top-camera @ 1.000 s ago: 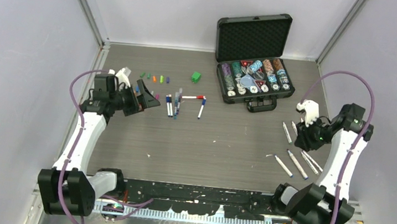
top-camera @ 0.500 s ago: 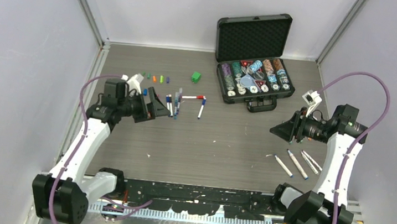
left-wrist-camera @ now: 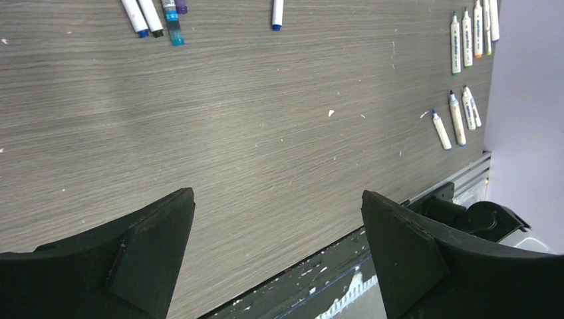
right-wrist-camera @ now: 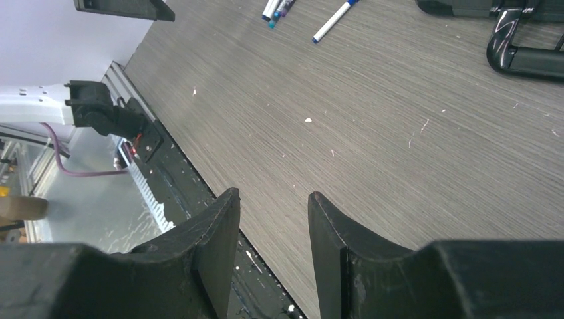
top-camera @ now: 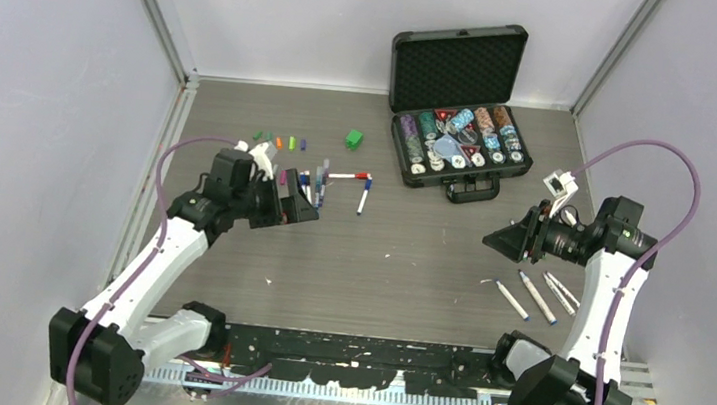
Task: Open the pen caps
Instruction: Pick up the pen from the center of the board, then place the pen at the center of the board, then pick up the pen from the center of the board.
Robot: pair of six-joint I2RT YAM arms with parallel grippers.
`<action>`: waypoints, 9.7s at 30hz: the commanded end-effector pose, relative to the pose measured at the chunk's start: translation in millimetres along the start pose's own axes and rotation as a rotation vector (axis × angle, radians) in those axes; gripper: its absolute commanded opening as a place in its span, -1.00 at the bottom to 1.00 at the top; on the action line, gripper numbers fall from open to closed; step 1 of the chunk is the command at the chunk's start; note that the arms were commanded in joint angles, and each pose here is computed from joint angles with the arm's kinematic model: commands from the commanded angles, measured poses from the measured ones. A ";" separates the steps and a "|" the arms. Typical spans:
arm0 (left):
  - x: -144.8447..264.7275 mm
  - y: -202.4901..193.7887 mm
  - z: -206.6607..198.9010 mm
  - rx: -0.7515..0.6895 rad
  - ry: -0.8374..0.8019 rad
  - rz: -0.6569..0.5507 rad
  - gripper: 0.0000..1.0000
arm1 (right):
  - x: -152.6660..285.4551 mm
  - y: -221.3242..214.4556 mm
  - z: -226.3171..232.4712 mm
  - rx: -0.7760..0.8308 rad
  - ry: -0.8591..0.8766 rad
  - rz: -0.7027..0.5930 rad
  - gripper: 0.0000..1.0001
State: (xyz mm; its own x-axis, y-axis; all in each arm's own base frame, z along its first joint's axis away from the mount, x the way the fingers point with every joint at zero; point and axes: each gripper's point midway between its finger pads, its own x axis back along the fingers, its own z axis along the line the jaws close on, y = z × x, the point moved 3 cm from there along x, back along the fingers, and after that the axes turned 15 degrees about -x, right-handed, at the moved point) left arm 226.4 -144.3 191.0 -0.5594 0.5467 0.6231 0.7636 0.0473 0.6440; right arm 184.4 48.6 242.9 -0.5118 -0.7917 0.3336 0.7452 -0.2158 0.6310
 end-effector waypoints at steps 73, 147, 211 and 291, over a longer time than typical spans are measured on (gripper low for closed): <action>-161.1 59.2 105.9 -0.126 0.486 0.241 -0.39 | -8.1 -6.1 -8.5 0.065 -0.034 0.069 -0.04; -159.3 42.4 25.0 -0.116 0.030 0.143 -1.00 | -23.2 -16.4 -3.7 0.069 0.022 0.161 -0.04; -247.7 19.5 -16.6 -0.462 0.346 0.449 -1.00 | -20.0 -15.5 0.2 0.111 -0.002 0.145 -0.04; -89.0 62.2 -251.4 0.009 -0.753 -0.491 0.38 | -70.9 -21.7 37.2 -0.058 0.292 0.195 -1.00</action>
State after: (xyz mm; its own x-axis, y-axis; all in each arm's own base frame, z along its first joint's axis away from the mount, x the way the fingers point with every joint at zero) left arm 244.8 -398.9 255.7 -0.4985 0.8586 -0.1196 0.5538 0.4215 0.7180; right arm 193.6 126.9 217.2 -0.2618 -0.9322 0.2500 0.8758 -0.1207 0.4673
